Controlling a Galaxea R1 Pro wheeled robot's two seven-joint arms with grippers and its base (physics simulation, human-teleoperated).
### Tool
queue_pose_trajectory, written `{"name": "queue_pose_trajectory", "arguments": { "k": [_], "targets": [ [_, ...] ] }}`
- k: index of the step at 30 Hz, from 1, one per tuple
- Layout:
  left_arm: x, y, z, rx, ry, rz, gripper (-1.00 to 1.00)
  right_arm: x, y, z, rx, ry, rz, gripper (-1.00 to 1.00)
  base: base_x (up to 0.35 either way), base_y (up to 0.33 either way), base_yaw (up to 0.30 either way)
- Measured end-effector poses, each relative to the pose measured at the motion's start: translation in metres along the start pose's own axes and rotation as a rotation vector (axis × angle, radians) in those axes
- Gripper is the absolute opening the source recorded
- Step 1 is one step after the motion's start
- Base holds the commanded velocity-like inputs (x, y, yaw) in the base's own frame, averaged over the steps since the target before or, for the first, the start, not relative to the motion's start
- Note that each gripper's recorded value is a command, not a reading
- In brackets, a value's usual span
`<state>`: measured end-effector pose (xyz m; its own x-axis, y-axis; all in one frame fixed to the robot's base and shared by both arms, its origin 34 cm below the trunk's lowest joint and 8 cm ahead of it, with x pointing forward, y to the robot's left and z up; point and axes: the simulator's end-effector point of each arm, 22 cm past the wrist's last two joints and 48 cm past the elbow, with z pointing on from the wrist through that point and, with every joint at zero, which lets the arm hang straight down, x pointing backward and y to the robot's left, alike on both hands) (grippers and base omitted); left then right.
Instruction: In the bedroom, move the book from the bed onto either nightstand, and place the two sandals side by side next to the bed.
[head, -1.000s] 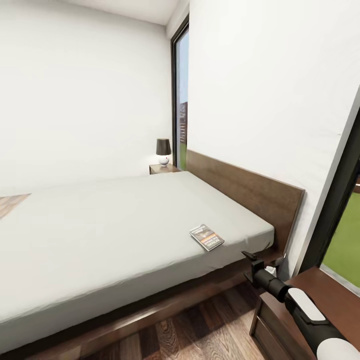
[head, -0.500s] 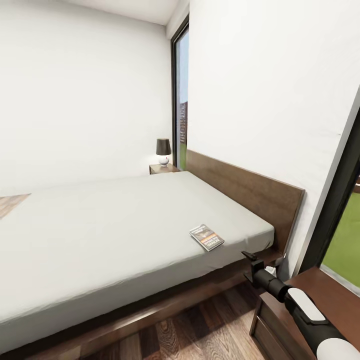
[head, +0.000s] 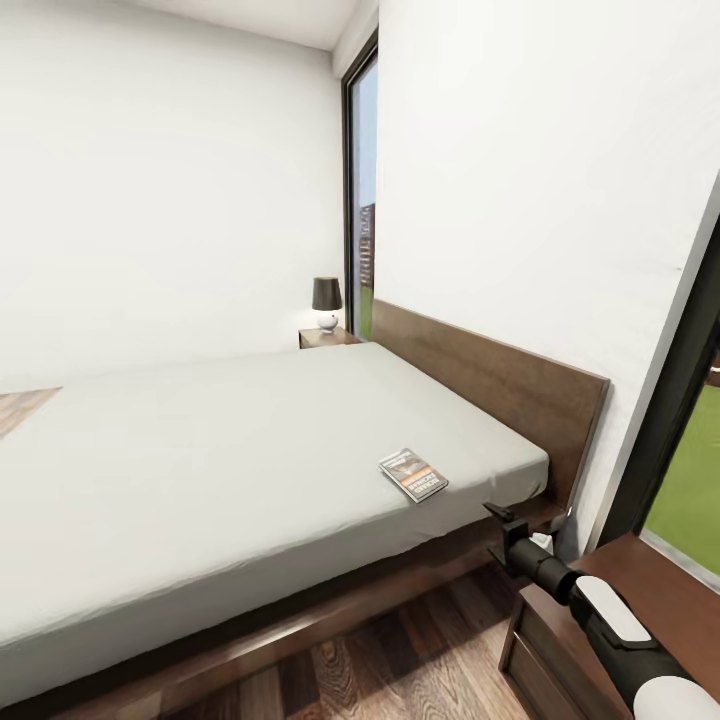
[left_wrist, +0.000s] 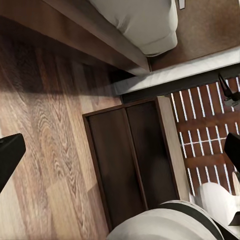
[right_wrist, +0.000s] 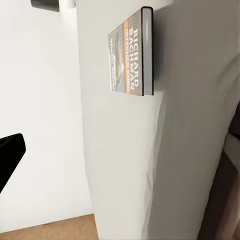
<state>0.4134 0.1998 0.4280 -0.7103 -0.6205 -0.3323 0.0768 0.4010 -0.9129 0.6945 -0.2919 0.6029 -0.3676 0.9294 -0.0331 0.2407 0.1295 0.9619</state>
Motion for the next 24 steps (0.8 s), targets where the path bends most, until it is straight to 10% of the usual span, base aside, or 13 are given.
{"name": "queue_pose_trajectory", "arguments": {
  "k": [24],
  "targets": [
    [0.0015, 0.0011, 0.0003, -0.006, 0.005, 0.002, 1.00, -0.0011, 0.0004, -0.0003, -0.002, -0.002, 0.001, 1.00, 0.000, 0.000, 0.140]
  ]
}}
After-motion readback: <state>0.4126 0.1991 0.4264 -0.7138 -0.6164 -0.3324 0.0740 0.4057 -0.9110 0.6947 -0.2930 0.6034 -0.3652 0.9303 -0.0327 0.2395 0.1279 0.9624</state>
